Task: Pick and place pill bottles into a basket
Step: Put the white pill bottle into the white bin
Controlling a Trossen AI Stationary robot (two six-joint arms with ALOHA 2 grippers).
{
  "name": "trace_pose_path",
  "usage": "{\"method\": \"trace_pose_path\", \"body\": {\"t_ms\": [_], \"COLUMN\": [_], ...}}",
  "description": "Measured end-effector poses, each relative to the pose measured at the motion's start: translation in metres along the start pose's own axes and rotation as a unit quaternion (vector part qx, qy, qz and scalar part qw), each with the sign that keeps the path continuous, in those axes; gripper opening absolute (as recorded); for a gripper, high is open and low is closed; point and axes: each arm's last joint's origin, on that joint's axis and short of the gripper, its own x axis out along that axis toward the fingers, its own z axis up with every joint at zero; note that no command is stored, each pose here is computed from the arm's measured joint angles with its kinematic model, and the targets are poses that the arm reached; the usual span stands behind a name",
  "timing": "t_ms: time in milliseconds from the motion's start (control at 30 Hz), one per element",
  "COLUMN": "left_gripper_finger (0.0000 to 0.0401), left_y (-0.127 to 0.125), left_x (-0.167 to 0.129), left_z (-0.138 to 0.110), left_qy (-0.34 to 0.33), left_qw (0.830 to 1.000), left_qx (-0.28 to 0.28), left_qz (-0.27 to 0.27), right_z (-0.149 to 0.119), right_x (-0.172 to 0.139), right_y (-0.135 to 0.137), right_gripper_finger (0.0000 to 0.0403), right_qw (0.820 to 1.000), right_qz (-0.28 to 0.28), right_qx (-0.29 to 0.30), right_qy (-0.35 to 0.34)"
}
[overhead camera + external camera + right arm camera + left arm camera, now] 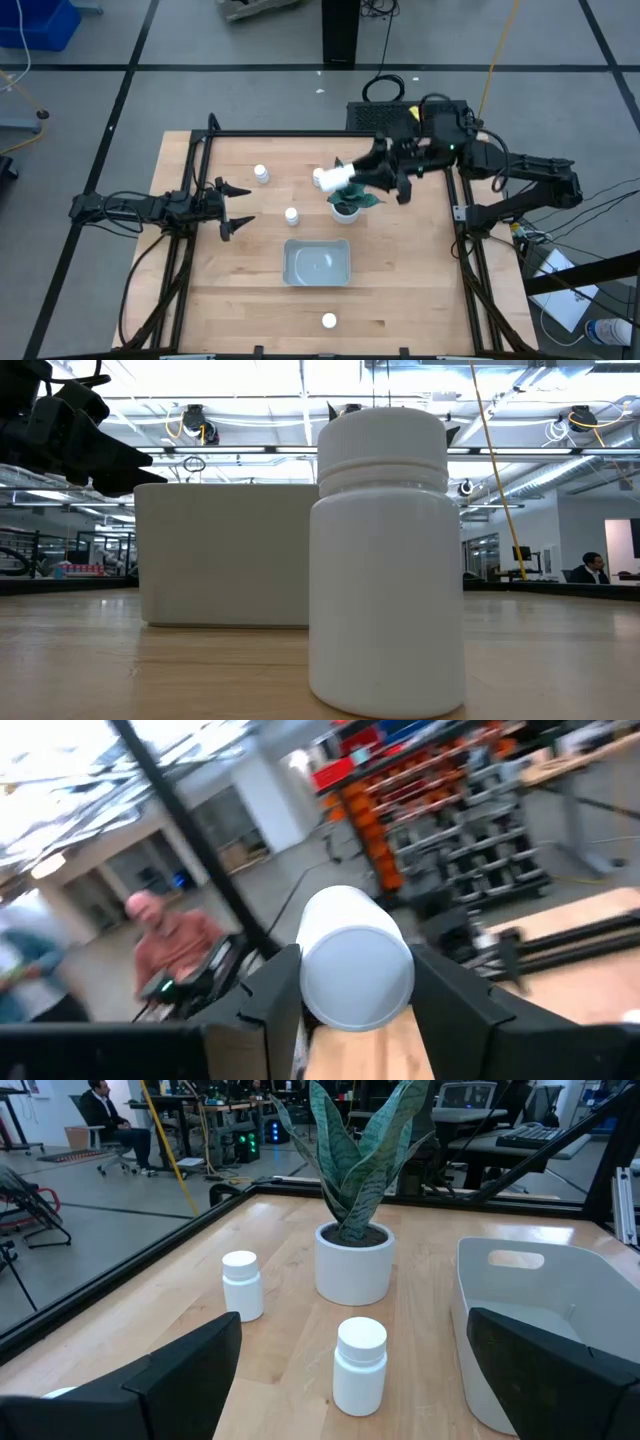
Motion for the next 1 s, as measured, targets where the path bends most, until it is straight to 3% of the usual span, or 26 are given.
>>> {"method": "trace_pose_path", "body": {"t_ms": [267, 567, 667, 833, 1000], "left_gripper_finger": [0.0395, 0.0395, 0.0395, 0.0395, 0.0395], "left_y": [0.0, 0.0, 0.0, 0.0, 0.0], "left_x": [0.0, 0.0, 0.0, 0.0, 0.0], "left_z": [0.0, 0.0, 0.0, 0.0, 0.0], "left_qy": [0.0, 0.0, 0.0, 0.0, 0.0], "left_qw": [1.0, 1.0, 1.0, 1.0, 1.0], "left_qx": [0.0, 0.0, 0.0, 0.0, 0.0], "left_qz": [0.0, 0.0, 0.0, 0.0, 0.0], "right_z": [-0.035, -0.085, -0.104, -0.132, -0.157], "right_x": [0.015, 0.041, 0.054, 0.077, 0.094], "right_y": [0.024, 0.03, 0.025, 0.018, 0.007], "right_gripper_finger": [0.0151, 0.015, 0.0151, 0.015, 0.0153], "right_qw": [0.993, 0.966, 0.949, 0.915, 0.887], "right_qz": [0.036, 0.03, 0.008, -0.062, -0.084], "right_qx": [-0.034, -0.037, -0.032, -0.088, -0.103], "right_qy": [0.109, 0.253, 0.314, 0.389, 0.441]}}
